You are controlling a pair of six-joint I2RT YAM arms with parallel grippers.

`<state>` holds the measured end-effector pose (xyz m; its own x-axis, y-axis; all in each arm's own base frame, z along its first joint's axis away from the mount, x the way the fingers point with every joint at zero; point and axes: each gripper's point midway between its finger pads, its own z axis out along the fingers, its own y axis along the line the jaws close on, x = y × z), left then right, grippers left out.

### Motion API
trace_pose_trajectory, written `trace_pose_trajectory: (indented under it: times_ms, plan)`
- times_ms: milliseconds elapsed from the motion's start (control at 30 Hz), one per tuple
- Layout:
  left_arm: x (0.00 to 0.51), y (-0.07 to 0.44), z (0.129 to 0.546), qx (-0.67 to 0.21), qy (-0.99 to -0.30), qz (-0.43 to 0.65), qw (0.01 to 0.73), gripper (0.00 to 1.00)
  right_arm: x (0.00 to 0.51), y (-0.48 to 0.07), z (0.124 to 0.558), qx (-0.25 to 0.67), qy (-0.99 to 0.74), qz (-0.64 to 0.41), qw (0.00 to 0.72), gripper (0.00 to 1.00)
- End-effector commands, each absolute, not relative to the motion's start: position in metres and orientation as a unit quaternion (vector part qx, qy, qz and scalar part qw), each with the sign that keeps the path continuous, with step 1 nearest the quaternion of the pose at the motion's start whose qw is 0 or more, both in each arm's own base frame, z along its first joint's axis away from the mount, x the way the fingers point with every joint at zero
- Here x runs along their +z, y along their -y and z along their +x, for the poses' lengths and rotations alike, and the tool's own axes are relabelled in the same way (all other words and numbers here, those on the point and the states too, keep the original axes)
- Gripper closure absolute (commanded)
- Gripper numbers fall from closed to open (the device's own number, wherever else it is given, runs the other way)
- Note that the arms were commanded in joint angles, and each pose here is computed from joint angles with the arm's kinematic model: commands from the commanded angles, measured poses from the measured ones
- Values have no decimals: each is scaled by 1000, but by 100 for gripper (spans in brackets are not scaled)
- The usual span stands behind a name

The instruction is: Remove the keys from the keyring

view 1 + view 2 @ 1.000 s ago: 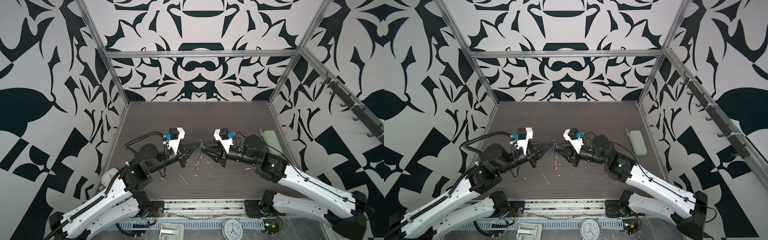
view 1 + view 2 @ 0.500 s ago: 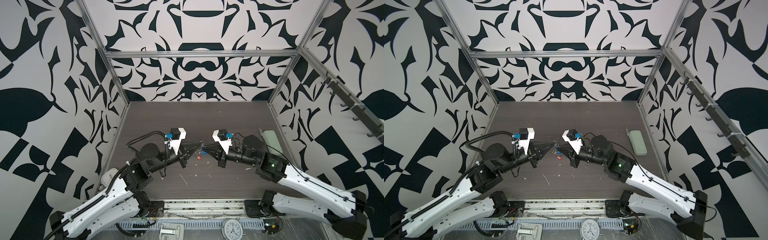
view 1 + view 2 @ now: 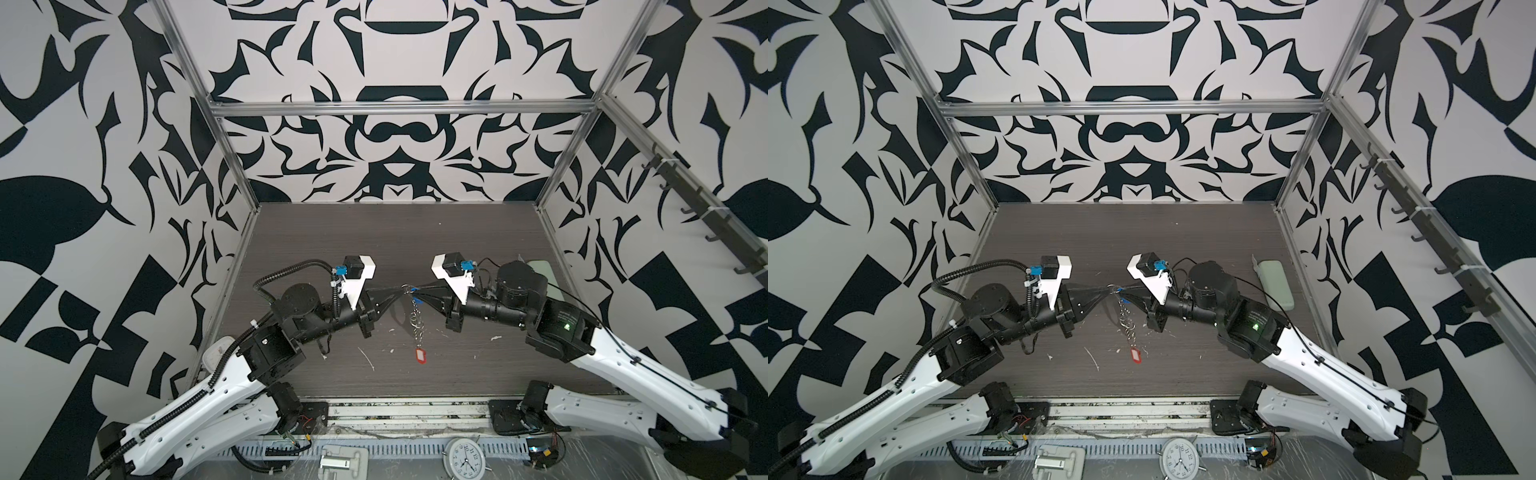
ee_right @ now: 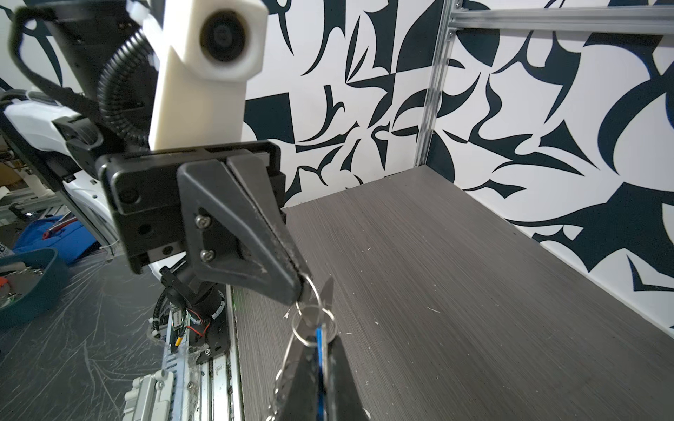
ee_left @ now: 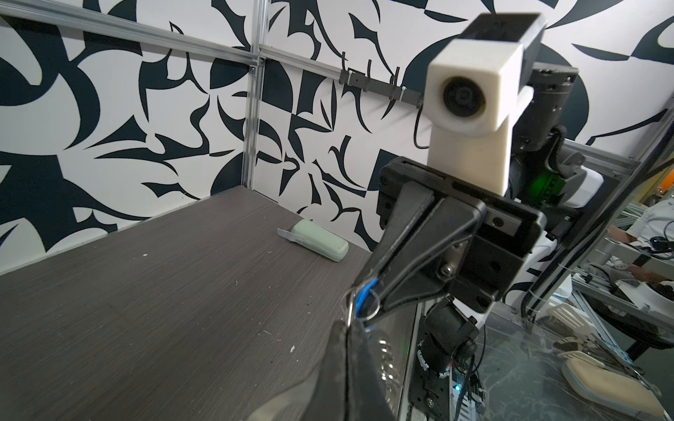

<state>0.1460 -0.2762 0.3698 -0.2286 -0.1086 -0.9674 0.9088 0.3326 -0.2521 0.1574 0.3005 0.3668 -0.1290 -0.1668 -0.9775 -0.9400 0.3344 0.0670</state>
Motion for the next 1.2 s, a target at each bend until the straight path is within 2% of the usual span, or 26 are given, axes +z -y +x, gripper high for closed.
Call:
trace_pose_trajectory:
  times_ms: [0,700,1167]
  plan:
    - [386,273,147,-484,-611,313,543,100,388,-300,160,379,-628,-430,526,100]
    - [381,274,161,-469,-665,260,520,100,392,-299,182,327,-638,-419,557,100]
    - [381,250,184,-428,-699,176,545,100,383,-294,184,319,-648,-409,557,100]
